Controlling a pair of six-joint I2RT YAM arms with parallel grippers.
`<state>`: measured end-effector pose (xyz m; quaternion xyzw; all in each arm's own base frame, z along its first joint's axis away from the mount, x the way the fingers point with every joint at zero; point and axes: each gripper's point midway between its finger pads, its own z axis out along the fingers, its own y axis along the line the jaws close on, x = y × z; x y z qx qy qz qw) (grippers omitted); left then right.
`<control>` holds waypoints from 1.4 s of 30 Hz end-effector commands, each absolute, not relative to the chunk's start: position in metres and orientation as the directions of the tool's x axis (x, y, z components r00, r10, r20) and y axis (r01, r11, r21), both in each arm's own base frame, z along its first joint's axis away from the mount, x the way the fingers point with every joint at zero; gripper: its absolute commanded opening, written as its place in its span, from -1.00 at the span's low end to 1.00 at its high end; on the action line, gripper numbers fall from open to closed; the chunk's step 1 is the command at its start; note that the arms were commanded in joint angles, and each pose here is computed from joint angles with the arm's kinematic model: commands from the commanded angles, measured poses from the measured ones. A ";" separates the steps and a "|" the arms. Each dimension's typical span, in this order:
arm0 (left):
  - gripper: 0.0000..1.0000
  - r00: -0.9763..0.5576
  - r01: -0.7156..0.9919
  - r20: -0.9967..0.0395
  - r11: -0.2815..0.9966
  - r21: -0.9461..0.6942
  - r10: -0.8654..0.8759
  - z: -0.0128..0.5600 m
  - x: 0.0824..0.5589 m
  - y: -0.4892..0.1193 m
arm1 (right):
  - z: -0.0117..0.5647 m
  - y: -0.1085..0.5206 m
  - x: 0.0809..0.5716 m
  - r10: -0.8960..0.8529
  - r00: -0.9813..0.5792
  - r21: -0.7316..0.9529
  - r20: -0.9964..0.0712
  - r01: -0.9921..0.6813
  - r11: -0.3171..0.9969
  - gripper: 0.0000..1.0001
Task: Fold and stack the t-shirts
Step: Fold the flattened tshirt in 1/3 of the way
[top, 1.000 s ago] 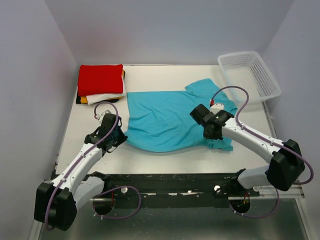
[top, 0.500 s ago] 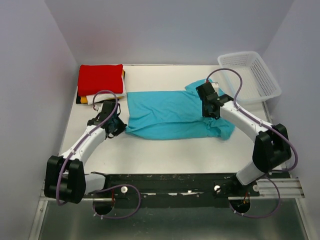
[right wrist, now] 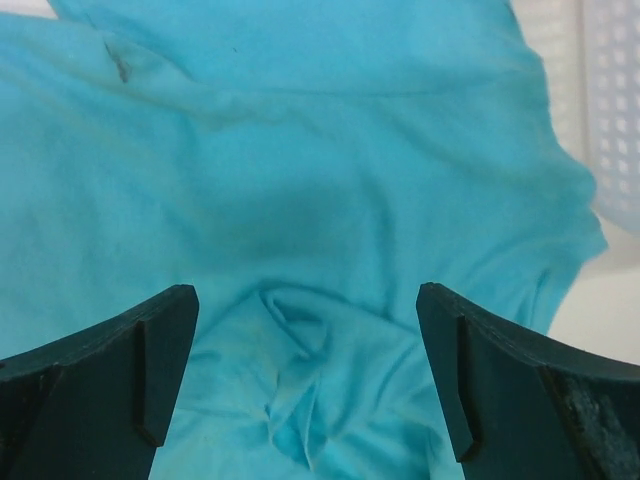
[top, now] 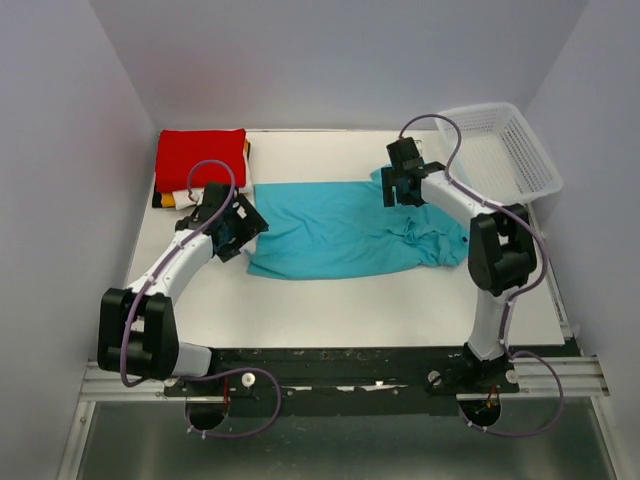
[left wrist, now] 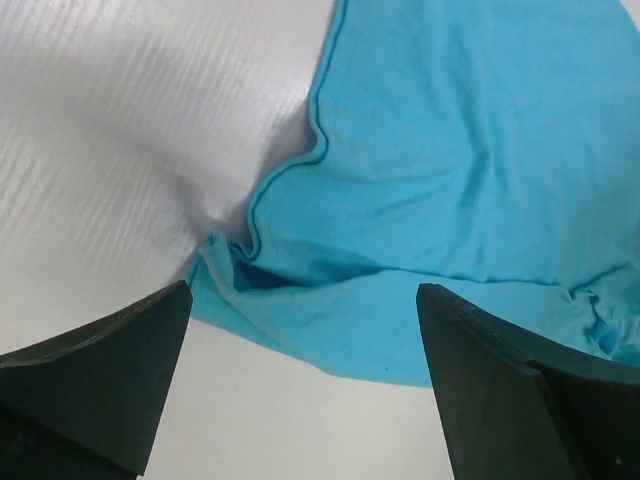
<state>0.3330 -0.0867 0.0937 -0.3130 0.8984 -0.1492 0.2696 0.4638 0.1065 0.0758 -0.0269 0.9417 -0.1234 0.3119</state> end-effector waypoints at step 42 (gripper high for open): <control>0.97 -0.901 -0.277 -0.220 0.887 -0.370 -0.374 0.017 0.271 -0.151 | 0.131 0.100 0.536 0.369 -0.484 0.296 -0.793 0.223 0.929 1.00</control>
